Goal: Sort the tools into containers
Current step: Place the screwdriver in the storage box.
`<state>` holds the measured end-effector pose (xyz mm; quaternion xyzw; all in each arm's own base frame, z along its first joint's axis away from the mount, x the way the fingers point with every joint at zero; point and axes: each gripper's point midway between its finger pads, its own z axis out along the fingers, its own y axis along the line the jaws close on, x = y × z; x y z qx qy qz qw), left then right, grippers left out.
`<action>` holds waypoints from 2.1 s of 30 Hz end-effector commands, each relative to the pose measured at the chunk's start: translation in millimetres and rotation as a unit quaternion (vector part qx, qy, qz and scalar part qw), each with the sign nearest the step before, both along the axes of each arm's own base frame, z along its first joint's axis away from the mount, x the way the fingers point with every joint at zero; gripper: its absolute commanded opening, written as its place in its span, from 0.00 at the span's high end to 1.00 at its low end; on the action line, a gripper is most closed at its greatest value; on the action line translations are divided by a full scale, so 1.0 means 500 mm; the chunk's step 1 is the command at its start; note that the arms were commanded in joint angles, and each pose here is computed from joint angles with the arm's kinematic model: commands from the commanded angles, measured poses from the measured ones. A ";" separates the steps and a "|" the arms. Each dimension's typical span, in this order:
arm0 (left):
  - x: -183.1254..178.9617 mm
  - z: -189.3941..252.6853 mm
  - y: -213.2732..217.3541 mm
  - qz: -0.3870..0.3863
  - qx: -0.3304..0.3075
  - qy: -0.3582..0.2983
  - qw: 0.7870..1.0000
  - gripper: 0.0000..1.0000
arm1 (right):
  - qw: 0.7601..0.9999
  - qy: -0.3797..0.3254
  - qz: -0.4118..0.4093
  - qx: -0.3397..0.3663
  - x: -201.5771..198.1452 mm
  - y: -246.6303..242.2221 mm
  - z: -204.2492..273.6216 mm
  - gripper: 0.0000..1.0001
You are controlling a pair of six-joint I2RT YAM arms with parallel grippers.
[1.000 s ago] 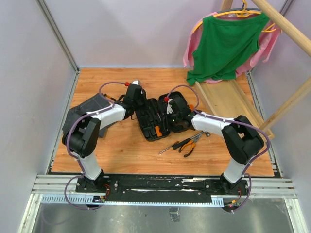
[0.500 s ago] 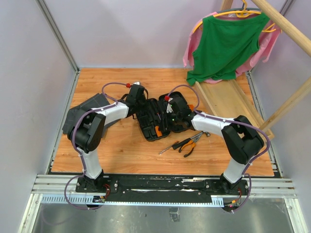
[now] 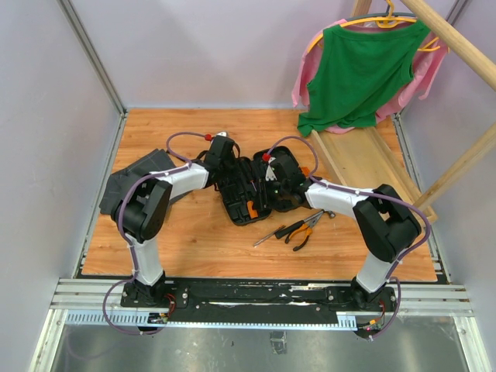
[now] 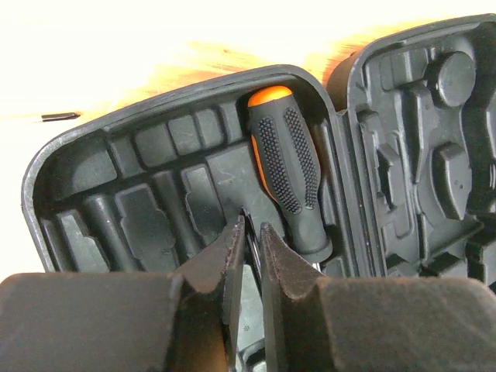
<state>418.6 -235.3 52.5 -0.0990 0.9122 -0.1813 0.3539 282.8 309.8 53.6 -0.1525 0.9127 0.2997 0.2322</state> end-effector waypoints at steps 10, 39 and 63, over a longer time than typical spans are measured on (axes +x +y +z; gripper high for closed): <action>0.009 -0.007 -0.016 0.007 0.003 0.004 1.000 0.84 | 1.000 -0.009 0.010 0.011 -0.003 0.017 0.030 0.63; 0.004 -0.010 -0.027 0.000 -0.010 0.005 1.000 0.84 | 0.997 0.016 0.024 -0.070 -0.016 0.021 -0.007 0.73; -0.012 -0.050 -0.010 0.002 0.016 0.028 0.999 0.90 | 0.982 0.054 0.009 -0.181 -0.059 -0.048 -0.122 0.83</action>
